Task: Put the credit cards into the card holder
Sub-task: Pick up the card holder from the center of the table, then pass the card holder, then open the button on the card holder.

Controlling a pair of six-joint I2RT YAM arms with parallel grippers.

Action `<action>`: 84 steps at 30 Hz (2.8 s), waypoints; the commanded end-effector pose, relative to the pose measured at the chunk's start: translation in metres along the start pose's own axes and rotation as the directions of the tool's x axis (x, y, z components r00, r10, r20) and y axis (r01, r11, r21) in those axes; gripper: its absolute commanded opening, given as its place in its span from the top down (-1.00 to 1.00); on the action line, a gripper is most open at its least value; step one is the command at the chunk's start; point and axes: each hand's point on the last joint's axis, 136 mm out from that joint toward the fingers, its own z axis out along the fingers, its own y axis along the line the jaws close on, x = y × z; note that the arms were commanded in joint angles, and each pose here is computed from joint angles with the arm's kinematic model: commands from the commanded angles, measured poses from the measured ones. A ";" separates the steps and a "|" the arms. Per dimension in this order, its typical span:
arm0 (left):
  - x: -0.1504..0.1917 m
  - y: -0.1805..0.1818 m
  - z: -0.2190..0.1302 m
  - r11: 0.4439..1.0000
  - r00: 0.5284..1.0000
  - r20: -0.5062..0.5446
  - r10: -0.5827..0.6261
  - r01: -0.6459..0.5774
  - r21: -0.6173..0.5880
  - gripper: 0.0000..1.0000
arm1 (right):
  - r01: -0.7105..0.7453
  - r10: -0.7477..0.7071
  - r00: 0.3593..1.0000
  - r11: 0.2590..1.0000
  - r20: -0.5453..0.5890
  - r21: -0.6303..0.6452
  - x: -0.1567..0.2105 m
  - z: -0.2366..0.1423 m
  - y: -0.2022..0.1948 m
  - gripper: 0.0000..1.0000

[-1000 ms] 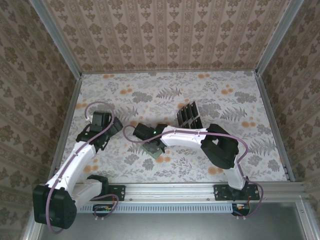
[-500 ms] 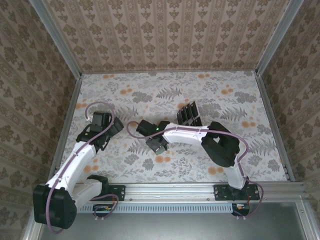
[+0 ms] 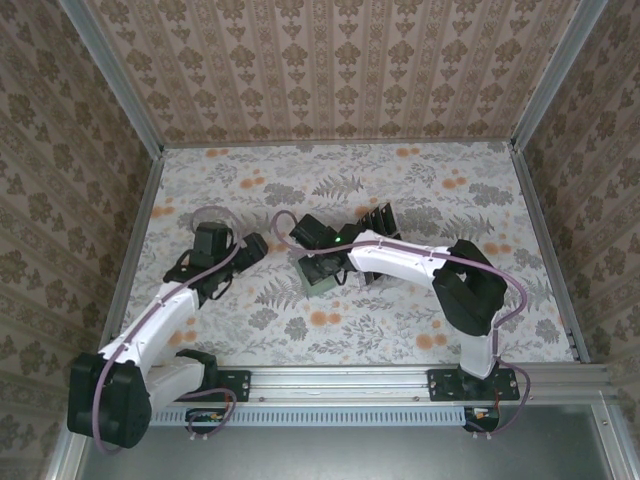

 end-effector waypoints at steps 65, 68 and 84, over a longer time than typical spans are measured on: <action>0.003 -0.100 0.012 0.896 0.977 0.168 -0.129 0.043 0.441 1.00 | -0.259 0.316 0.937 0.913 0.147 -0.314 -0.046 -0.060 0.017 0.01; 0.002 -0.100 0.010 0.897 0.976 0.174 -0.134 0.045 0.440 1.00 | -0.261 0.319 0.937 0.912 0.145 -0.317 -0.047 -0.057 0.022 -0.04; 0.000 -0.099 0.008 0.898 0.974 0.177 -0.140 0.050 0.437 1.00 | -0.270 0.319 0.939 0.917 0.132 -0.293 -0.052 -0.034 0.027 -0.02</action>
